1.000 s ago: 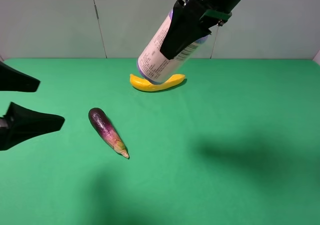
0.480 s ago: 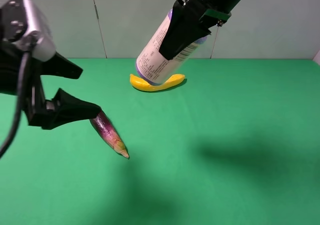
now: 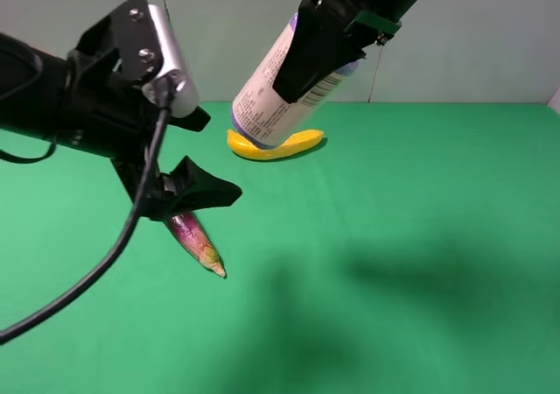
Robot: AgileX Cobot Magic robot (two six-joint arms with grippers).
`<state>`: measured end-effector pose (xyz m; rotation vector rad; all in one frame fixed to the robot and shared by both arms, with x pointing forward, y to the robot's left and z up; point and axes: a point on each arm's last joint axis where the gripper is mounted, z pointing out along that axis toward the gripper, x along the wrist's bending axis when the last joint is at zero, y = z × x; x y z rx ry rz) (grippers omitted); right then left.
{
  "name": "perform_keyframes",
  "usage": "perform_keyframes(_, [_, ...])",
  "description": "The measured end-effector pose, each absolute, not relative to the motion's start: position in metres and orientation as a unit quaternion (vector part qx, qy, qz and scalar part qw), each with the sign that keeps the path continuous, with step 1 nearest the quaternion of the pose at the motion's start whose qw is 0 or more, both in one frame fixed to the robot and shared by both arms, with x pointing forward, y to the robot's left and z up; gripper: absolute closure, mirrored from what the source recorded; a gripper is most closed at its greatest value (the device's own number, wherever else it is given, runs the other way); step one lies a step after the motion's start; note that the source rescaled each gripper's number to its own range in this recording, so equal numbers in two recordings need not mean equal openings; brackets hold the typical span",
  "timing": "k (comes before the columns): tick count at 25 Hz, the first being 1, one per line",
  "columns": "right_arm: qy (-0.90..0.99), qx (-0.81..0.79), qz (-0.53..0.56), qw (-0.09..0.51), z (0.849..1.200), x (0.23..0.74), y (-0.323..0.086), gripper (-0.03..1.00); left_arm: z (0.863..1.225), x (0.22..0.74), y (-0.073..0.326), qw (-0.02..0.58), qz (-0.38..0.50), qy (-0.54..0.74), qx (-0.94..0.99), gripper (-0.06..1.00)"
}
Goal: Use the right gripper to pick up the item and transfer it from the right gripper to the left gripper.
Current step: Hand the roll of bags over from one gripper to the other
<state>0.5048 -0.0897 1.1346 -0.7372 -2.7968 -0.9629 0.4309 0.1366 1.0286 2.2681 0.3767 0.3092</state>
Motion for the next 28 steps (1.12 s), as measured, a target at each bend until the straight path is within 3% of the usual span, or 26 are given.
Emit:
perform_keyframes(9, [-0.912, -0.24, -0.327, 0.059, 1.136, 0.502, -0.085, 0.96, 1.039, 0.446, 0.125, 0.41, 0.149, 0.146, 0.888, 0.03])
perform_keyframes(21, [-0.937, -0.139, -0.316, 0.061, 1.135, 0.46, -0.041, 0.96, 1.04, 0.439, 0.118, 0.41, 0.138, 0.119, 0.894, 0.05])
perform_keyframes(23, [-0.939, -0.136, -0.31, 0.064, 1.135, 0.459, -0.041, 0.96, 1.04, 0.435, 0.114, 0.41, 0.138, 0.099, 0.896, 0.1])
perform_keyframes(28, [-0.941, -0.135, -0.306, 0.061, 1.134, 0.459, -0.042, 0.96, 1.04, 0.429, 0.106, 0.411, 0.142, 0.073, 0.897, 0.53])
